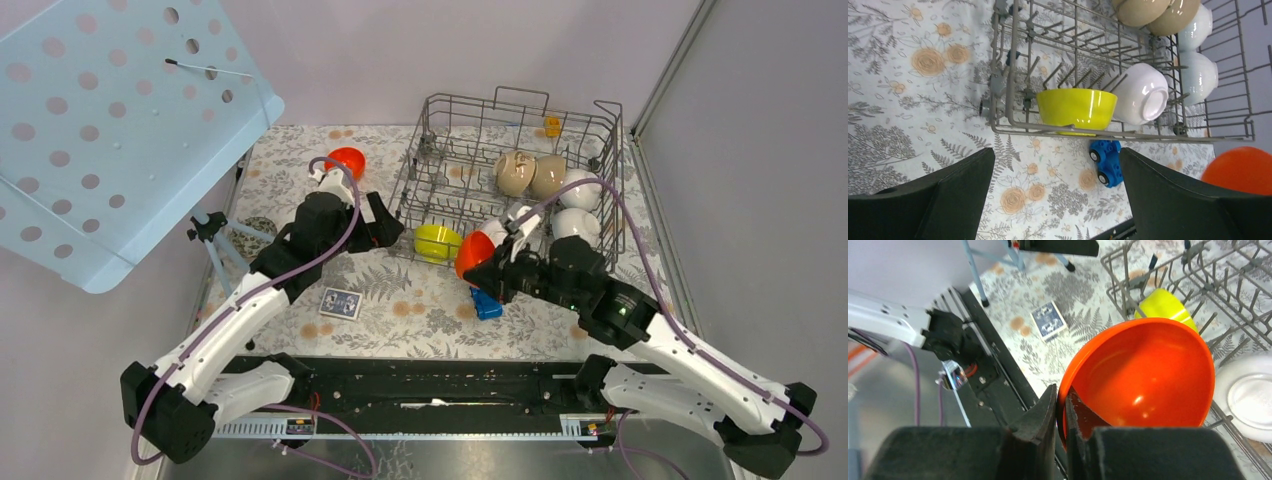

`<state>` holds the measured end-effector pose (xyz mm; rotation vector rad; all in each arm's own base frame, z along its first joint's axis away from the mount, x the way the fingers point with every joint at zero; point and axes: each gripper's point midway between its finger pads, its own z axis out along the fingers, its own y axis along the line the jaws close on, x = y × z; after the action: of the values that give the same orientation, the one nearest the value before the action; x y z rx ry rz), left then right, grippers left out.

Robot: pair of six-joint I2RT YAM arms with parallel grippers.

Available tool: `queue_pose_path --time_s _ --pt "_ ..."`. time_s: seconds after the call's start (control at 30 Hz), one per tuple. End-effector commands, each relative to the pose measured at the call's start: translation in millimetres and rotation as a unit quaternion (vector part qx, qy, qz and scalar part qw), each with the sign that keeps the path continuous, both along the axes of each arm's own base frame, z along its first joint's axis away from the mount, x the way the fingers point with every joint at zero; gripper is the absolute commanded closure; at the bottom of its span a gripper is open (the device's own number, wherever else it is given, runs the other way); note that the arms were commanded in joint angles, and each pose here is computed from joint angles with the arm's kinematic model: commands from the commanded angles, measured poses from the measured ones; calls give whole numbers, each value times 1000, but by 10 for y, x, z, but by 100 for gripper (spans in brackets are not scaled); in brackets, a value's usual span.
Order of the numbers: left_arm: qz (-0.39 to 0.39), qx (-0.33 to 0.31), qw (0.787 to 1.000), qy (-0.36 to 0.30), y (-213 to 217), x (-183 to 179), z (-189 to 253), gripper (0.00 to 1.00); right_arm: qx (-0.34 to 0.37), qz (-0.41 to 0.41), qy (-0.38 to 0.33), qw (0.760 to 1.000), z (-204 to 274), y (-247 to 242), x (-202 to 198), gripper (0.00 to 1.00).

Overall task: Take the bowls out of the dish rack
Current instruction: Place the bowl with the bowl.

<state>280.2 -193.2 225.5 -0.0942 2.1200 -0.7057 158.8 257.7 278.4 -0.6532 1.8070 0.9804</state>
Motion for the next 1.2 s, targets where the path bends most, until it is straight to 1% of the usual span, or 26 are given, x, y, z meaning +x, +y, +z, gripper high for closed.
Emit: queue_pose_path --time_s 0.0,0.07,0.23,0.33,0.37,0.5,0.57,0.67,0.8,0.9,1.03,1.17 --pt "-34 -33 999 4 -113 -129 242 1 -56 4 -54 997 -96 93 2 100" --pt "-28 -34 999 0 -69 -165 260 1 -85 10 -73 994 -179 197 -36 100" --pt "-62 -26 997 -28 -48 -299 353 1 -165 22 -128 978 -402 395 -101 100" --pt "-76 -19 996 -37 -34 -359 333 1 -212 38 -171 961 -579 412 -180 100" --pt "-82 -19 996 -38 -34 -390 306 1 -226 51 -183 956 -635 446 -263 100" --pt "-124 -25 992 -22 -122 -522 172 1 -302 63 -225 924 -865 486 -398 100" --pt "-115 -11 993 -12 -78 -526 85 1 -316 77 -233 917 -941 528 -481 100" --pt "-116 19 993 -15 -20 -574 10 1 -333 97 -252 904 -1051 559 -625 100" --pt "-133 68 989 -17 -72 -744 -39 1 -389 121 -272 872 -1335 487 -780 100" --pt "-153 104 983 -16 -177 -891 -93 1 -420 136 -277 854 -1528 444 -877 100" --pt "-190 130 973 1 -353 -1104 -202 1 -433 152 -279 843 -1670 444 -1001 100" --pt "-217 130 967 15 -423 -1234 -261 1 -433 167 -290 837 -1732 423 -1098 100"
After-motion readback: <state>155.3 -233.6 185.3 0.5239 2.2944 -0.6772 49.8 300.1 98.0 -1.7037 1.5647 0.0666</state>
